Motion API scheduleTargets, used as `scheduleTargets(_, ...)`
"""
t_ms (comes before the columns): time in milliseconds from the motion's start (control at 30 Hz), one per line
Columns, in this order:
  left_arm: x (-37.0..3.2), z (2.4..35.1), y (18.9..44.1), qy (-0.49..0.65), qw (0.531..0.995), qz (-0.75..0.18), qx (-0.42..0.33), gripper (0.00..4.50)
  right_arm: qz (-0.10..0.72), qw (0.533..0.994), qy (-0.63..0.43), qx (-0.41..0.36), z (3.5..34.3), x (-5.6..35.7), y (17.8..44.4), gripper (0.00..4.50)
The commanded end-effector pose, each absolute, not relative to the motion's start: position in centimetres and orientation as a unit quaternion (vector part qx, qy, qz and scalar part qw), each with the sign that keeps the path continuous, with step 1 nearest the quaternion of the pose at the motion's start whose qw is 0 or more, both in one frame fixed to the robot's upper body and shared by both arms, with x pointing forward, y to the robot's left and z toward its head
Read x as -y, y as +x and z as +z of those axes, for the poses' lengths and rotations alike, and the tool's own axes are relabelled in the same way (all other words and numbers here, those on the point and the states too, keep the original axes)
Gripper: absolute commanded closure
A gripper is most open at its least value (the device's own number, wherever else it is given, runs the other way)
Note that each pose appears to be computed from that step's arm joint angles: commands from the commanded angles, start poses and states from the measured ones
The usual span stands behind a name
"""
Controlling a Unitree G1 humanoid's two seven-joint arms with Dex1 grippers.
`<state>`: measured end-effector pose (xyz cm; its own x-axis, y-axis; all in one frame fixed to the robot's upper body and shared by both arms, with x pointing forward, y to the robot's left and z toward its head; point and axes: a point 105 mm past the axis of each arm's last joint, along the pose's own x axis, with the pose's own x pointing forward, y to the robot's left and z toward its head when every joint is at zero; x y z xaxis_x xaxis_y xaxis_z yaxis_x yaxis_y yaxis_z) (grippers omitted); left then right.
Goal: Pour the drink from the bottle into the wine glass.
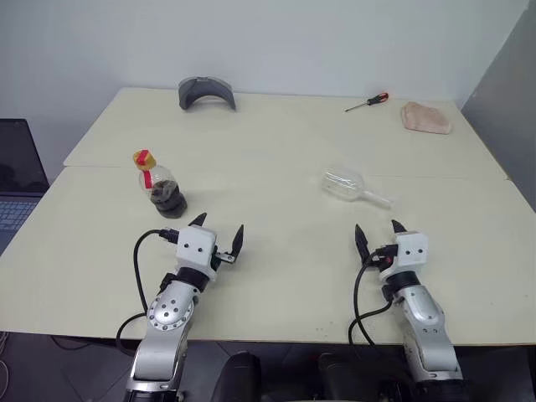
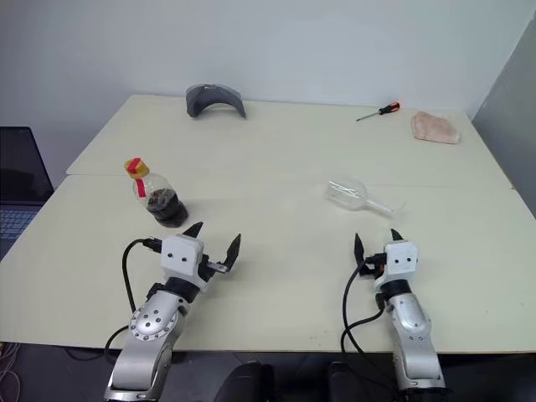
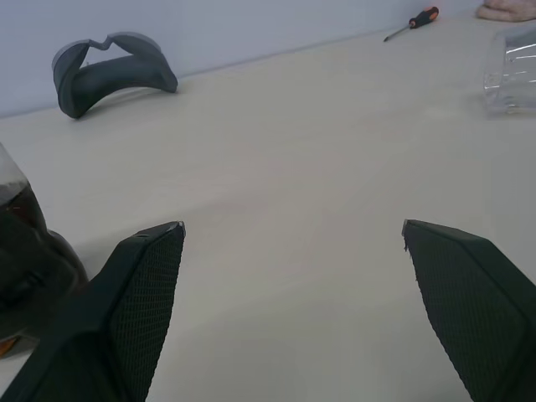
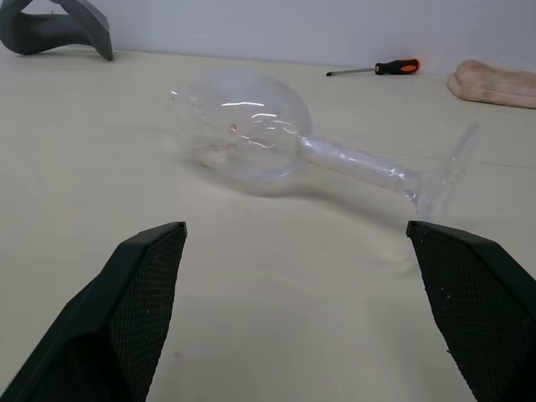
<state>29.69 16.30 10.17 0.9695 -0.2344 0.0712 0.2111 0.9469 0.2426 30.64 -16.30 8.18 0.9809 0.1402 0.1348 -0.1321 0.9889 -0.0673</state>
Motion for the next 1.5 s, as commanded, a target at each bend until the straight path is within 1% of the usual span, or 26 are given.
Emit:
scheduleTargets(33, -15.9, 11.1, 29.4, 0.125, 0.982, -0.121, 0.073, 0.06, 0.071, 0.992, -0.028, 0.098, 9.7, 16.3, 30.7, 0.00)
scheduleTargets(233, -16.3, 10.8, 29.3, 0.132, 0.983, -0.108, 0.062, 0.06, 0.085, 0.991, -0.031, 0.099, 9.8, 16.1, 30.7, 0.00)
scheduleTargets(333, -17.3, 10.4, 29.2, 0.139, 0.986, -0.083, 0.050, 0.06, 0.148, 0.983, -0.037, 0.106, 10.2, 14.5, 30.3, 0.00)
scheduleTargets(500, -19.4, 10.7, 28.7, 0.137, 0.987, -0.058, 0.058, 0.06, 0.253, 0.962, -0.026, 0.100, 10.7, 11.9, 29.4, 0.00)
scheduleTargets(733, -20.2, 10.9, 28.3, 0.124, 0.988, -0.056, 0.065, 0.06, 0.344, 0.934, -0.026, 0.095, 11.9, 9.9, 28.3, 0.00)
scheduleTargets(900, -21.9, 11.0, 28.2, 0.109, 0.992, -0.005, 0.063, 0.06, 0.420, 0.903, -0.040, 0.076, 12.3, 8.7, 27.7, 0.00)
scheduleTargets(1000, -23.3, 10.7, 28.3, 0.091, 0.994, 0.029, 0.052, 0.06, 0.444, 0.892, -0.050, 0.068, 12.4, 8.5, 27.8, 0.00)
scheduleTargets(1200, -25.7, 10.7, 29.3, 0.066, 0.996, 0.051, 0.031, 0.06, 0.504, 0.861, -0.051, 0.049, 13.0, 7.4, 27.7, 0.00)
scheduleTargets(1367, -26.8, 11.1, 30.5, 0.084, 0.996, 0.028, 0.016, 0.06, 0.553, 0.830, -0.061, 0.036, 13.3, 6.4, 26.8, 0.00)
scheduleTargets(1500, -27.5, 11.5, 31.6, 0.097, 0.995, 0.010, 0.013, 0.06, 0.558, 0.825, -0.068, 0.050, 14.0, 6.1, 26.9, 0.00)
